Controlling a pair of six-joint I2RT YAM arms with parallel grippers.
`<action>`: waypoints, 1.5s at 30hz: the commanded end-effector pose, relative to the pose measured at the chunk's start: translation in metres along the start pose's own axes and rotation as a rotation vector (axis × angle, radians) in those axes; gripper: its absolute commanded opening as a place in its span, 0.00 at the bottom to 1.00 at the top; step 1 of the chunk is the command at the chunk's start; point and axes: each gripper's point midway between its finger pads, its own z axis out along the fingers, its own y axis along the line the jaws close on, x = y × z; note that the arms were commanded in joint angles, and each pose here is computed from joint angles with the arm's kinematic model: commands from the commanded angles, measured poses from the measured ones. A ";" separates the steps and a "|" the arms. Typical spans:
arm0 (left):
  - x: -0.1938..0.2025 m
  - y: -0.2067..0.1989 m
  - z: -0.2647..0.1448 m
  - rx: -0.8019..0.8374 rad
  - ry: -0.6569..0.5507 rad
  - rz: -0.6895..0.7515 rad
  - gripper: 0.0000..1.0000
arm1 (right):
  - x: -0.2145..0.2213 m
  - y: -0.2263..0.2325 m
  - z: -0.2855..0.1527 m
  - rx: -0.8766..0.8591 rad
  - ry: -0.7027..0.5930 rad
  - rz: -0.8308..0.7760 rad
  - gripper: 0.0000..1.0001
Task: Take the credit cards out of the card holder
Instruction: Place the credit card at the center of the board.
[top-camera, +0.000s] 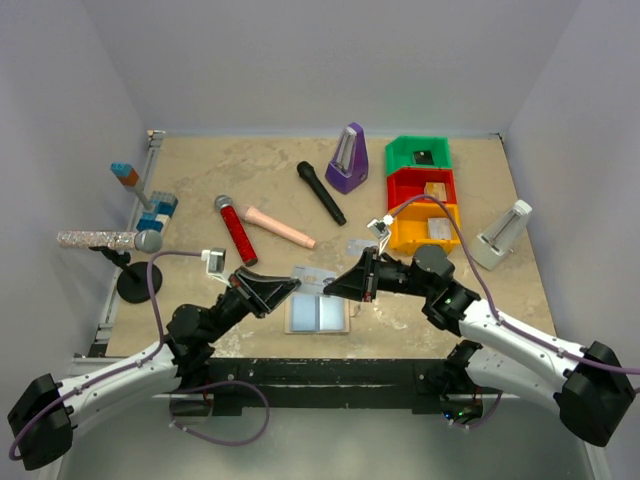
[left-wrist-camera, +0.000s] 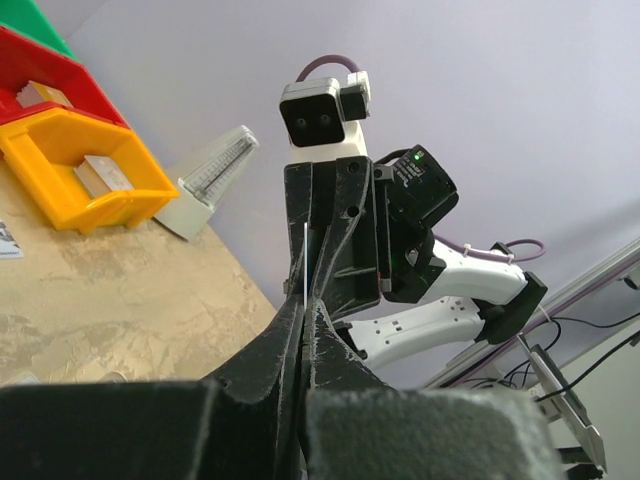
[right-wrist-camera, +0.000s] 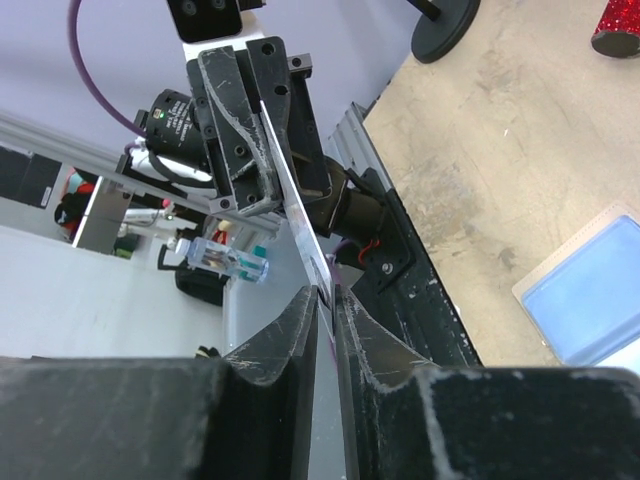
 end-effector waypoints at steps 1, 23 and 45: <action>0.010 0.012 -0.011 -0.005 0.011 -0.017 0.00 | -0.017 0.030 0.002 -0.094 -0.032 -0.055 0.14; -0.016 0.068 -0.050 -0.580 0.099 0.189 0.91 | -0.031 -0.108 -0.079 0.688 0.103 0.078 0.00; 0.004 0.089 -0.084 -0.652 0.171 0.165 0.89 | -0.040 -0.200 -0.062 0.782 0.280 0.271 0.00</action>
